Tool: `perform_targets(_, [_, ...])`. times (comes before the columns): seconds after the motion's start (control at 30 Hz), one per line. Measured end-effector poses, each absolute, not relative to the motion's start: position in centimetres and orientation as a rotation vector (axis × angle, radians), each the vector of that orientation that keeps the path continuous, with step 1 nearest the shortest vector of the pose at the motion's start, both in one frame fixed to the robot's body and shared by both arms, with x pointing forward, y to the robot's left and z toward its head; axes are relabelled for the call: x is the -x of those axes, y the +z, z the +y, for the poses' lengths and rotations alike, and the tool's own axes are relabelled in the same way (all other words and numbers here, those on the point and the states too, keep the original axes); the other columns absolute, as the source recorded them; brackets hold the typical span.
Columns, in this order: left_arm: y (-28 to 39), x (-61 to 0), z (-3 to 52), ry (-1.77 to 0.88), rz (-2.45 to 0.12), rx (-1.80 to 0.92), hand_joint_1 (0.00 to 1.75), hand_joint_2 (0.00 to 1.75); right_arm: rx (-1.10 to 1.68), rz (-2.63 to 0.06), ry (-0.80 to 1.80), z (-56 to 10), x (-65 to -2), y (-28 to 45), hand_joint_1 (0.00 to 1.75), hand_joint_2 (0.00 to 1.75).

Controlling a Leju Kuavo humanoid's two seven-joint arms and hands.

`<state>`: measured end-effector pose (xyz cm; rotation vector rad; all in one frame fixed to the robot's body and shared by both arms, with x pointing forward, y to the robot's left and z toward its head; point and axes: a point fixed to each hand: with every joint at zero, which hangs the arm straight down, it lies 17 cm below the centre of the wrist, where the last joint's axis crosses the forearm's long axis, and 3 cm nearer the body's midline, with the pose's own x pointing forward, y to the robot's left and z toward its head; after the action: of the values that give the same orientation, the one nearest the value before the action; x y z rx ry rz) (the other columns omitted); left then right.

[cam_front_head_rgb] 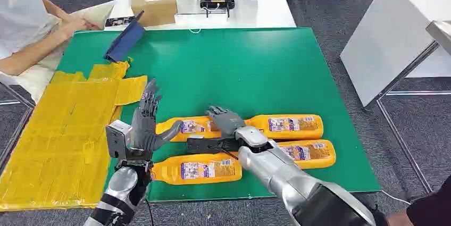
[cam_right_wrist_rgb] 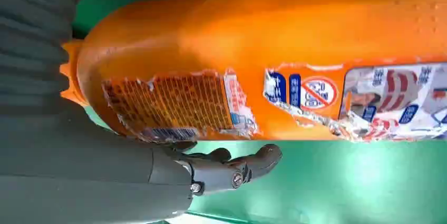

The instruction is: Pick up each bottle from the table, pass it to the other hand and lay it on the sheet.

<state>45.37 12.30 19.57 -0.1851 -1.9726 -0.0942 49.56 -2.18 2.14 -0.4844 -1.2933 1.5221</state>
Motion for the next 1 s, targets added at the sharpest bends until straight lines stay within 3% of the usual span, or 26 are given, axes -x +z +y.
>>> perform_targets(0.33, [20.6,-44.7,11.6,-0.101,-2.010,0.197,0.00,1.75,0.531,-1.249,1.535,-3.6,-49.8,1.3,0.03,1.75])
perform_targets(0.37, [20.8,-44.6,11.6,-0.100,-2.016,0.199,0.00,1.75,0.536,-1.247,1.538,-3.7,-49.7,1.2,0.26,1.75])
perform_targets(0.43, [21.1,-44.3,11.5,-0.099,-2.023,0.203,0.00,1.75,0.557,-1.244,1.543,-3.9,-49.8,1.2,1.22,1.75])
perform_targets(0.53, [21.3,-44.0,11.3,-0.099,-2.029,0.211,0.00,1.75,0.580,-1.244,1.547,-4.1,-49.9,1.1,1.48,1.75])
perform_targets(0.57, [21.4,-43.9,11.2,-0.099,-2.031,0.214,0.00,1.75,0.588,-1.246,1.546,-4.3,-49.9,1.1,1.47,1.75])
perform_targets(0.67, [21.4,-43.7,11.0,-0.102,-2.032,0.220,0.00,1.75,0.610,-1.253,1.548,-4.4,-50.1,1.2,1.68,1.75])
perform_targets(1.0, [21.2,-43.6,11.0,-0.102,-2.029,0.217,0.00,1.75,0.665,-1.333,1.489,-4.8,-50.4,2.1,1.75,1.75])
